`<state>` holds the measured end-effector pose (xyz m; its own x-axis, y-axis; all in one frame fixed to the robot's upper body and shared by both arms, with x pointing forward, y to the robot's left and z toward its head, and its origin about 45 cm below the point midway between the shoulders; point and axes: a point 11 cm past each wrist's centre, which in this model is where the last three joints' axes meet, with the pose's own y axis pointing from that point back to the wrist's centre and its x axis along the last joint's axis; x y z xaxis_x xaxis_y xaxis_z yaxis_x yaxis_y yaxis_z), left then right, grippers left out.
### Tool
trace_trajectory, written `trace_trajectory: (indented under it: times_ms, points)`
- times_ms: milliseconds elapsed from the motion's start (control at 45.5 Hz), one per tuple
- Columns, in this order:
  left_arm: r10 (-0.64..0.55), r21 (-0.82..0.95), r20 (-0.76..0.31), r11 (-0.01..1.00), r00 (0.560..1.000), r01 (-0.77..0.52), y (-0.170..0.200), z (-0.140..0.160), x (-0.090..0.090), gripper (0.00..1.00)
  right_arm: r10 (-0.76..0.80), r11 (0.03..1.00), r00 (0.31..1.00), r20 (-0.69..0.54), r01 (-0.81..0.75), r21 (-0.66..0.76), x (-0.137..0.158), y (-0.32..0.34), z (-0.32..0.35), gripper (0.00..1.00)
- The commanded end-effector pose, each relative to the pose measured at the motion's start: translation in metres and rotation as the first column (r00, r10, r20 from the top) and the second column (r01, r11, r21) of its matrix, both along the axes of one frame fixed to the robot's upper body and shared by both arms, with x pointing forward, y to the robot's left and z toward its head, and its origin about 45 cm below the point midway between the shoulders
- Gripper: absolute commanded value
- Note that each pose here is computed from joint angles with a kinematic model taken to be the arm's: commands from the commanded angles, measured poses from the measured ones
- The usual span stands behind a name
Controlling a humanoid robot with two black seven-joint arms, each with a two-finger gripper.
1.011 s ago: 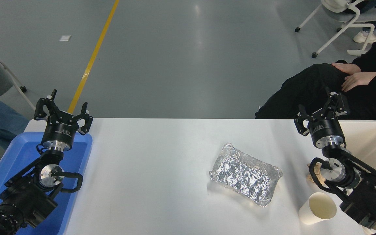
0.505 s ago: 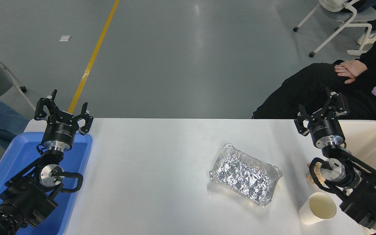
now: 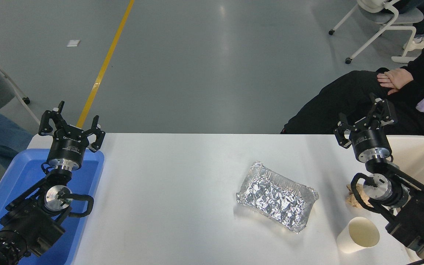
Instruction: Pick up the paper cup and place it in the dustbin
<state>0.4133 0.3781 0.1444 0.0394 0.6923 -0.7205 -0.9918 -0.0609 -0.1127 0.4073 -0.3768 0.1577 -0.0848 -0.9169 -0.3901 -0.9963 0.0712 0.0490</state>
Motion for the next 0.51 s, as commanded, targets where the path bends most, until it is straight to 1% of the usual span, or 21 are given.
trace_trajectory:
  times_ms: [0, 88, 176, 198, 352, 440, 484]
  points:
    - [0.0, 0.001, -0.001, 1.0, 1.0, 0.0, 0.0, 0.0, 0.0, 0.99, 0.183, 0.924, 0.975, -0.129, -0.216, -0.316, -0.002, -0.02, 0.013, 1.0]
    - [0.001, 0.001, -0.002, 1.0, 1.0, -0.001, 0.0, -0.001, 0.0, 0.99, 0.237, 0.838, 0.947, -0.219, -0.313, -0.447, -0.004, -0.03, 0.018, 1.0]
    - [-0.001, 0.001, 0.0, 1.0, 1.0, 0.001, 0.0, 0.0, 0.0, 0.99, 0.281, 0.74, 0.914, -0.294, -0.401, -0.54, 0.0, -0.031, 0.025, 1.0]
    - [0.0, 0.0, 0.0, 1.0, 1.0, 0.0, 0.0, 0.0, 0.0, 0.99, 0.295, 0.688, 0.894, -0.337, -0.444, -0.575, 0.001, -0.032, 0.026, 1.0]
    - [0.0, 0.002, 0.0, 1.0, 1.0, 0.0, 0.001, 0.0, 0.0, 0.99, 0.326, 0.51, 0.826, -0.461, -0.564, -0.65, 0.003, -0.044, 0.046, 1.0]
    - [0.0, 0.002, 0.0, 1.0, 1.0, 0.0, 0.001, 0.0, 0.0, 0.99, 0.354, 0.432, 0.769, -0.531, -0.639, -0.637, 0.002, -0.051, 0.064, 1.0]
    - [0.0, 0.002, 0.0, 1.0, 1.0, 0.0, 0.001, 0.0, 0.0, 0.99, 0.371, 0.403, 0.75, -0.547, -0.661, -0.633, 0.006, -0.05, 0.078, 1.0]
